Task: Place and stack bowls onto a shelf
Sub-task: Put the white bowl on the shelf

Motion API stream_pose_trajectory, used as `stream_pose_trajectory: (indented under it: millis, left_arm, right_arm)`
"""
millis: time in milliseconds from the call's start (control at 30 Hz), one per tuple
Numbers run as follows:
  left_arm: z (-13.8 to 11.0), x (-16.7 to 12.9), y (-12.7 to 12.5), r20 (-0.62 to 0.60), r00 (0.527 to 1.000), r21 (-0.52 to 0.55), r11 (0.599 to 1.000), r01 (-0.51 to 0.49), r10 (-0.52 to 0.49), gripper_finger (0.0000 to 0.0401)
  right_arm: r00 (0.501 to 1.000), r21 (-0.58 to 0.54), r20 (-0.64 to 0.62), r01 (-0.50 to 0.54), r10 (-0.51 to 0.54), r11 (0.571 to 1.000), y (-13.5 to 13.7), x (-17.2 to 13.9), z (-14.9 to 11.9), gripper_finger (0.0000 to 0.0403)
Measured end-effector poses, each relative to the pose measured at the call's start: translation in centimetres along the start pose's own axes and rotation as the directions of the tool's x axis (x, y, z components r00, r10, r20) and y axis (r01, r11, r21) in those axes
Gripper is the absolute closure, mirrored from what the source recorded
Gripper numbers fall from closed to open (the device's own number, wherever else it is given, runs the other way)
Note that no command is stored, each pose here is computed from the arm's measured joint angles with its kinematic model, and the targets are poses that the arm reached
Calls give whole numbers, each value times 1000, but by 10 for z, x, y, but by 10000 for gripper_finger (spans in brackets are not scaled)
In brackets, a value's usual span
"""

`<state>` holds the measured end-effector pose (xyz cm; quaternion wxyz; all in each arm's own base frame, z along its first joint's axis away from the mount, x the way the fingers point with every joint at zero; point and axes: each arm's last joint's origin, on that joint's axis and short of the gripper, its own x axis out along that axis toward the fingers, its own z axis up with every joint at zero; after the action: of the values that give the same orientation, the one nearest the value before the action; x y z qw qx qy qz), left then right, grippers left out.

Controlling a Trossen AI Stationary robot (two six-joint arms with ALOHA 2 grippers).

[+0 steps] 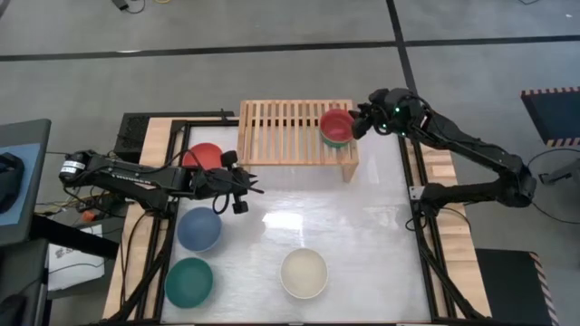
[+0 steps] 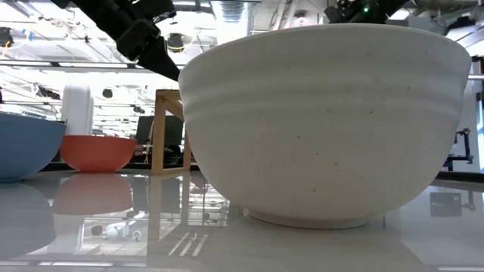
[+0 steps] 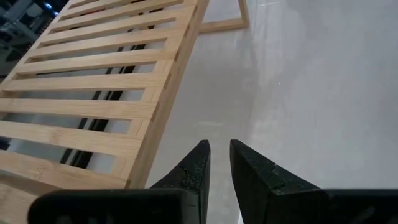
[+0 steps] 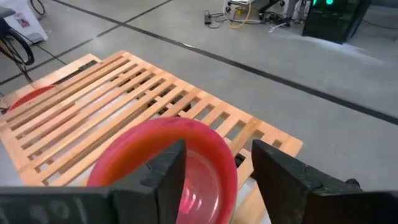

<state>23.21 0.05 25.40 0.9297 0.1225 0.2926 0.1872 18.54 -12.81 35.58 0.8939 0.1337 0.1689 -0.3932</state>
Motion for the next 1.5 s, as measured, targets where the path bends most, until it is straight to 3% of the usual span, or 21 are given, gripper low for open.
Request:
stream_pose_trajectory:
  millis: [300,533,633,733,967,1200,1500]
  left_arm:
    - [-6,0,1,-63,997,10,999,-33,33,351]
    - [-2,5,-7,-12,989,-56,988,143,-144,351]
    - [-2,15,-18,70,953,-72,951,299,-294,349]
    - [-6,29,-37,168,885,-53,892,449,-435,333]
    - [-5,69,-86,238,778,-2,801,599,-582,257]
    - [19,100,-107,88,794,-87,789,608,-602,213]
    - [54,96,-109,47,786,-229,759,609,-616,212]
  right_arm:
    - [987,-70,-127,-112,102,991,27,-17,-18,203]
    - [971,-140,-146,-208,188,968,71,-40,-45,207]
    - [977,-166,-136,-187,166,968,83,-46,-59,207]
    - [982,-173,-140,-153,130,973,91,-49,-76,207]
    - [991,-152,-124,-61,42,986,95,-50,-106,207]
    - [994,-140,-106,-27,12,990,94,-49,-110,207]
    - [996,-121,-91,-1,-10,993,93,-49,-110,207]
